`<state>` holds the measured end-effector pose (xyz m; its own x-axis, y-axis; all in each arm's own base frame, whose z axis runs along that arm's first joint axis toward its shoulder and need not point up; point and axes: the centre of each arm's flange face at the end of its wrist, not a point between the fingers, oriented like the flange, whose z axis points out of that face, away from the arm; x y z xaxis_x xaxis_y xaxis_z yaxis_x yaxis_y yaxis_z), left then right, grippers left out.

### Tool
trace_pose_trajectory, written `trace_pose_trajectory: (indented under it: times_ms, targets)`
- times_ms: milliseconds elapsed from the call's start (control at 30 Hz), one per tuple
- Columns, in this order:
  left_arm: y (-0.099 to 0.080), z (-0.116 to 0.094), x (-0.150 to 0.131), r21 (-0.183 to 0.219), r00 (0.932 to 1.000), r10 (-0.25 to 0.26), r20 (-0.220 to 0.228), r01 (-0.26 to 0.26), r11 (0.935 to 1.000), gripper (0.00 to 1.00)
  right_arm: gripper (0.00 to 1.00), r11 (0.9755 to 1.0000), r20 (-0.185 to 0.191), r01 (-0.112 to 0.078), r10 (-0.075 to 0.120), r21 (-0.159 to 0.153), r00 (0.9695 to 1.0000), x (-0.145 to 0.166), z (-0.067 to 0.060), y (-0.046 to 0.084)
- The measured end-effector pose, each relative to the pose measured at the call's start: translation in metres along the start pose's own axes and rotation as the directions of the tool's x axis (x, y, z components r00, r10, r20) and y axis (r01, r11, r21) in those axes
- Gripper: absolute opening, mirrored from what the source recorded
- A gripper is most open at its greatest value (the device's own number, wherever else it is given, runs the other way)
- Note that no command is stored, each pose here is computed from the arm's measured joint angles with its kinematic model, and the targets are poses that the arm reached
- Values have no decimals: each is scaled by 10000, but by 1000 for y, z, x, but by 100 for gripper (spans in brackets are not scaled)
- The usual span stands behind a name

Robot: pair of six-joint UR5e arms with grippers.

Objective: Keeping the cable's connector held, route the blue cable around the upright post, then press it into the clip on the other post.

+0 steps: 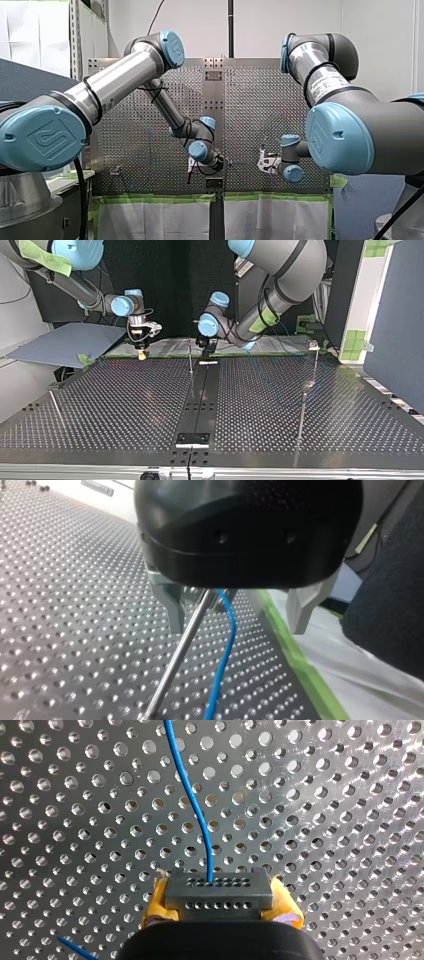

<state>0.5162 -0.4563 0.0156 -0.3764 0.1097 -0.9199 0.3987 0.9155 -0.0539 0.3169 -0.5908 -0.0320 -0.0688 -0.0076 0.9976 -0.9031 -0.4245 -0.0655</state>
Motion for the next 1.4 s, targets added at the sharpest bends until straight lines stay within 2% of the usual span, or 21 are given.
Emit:
trace_pose_trajectory:
  times_ms: [167,433,700,1400]
  targets:
    - [-6,-6,7,89,9998,157,-120,-156,9998,98,0,10000,-1,-3,3,-8,10000,0,0,1]
    - [-11,-16,-5,193,9998,177,106,-179,9997,98,0,10000,-16,-7,7,-12,10000,0,0,2]
    - [-19,-23,-1,334,9997,236,-3,-236,9992,98,0,10000,-10,-13,13,-26,10000,0,0,3]
    - [-30,-29,5,470,9996,268,-31,-266,9985,98,0,10000,-8,-27,27,-31,10000,0,0,3]
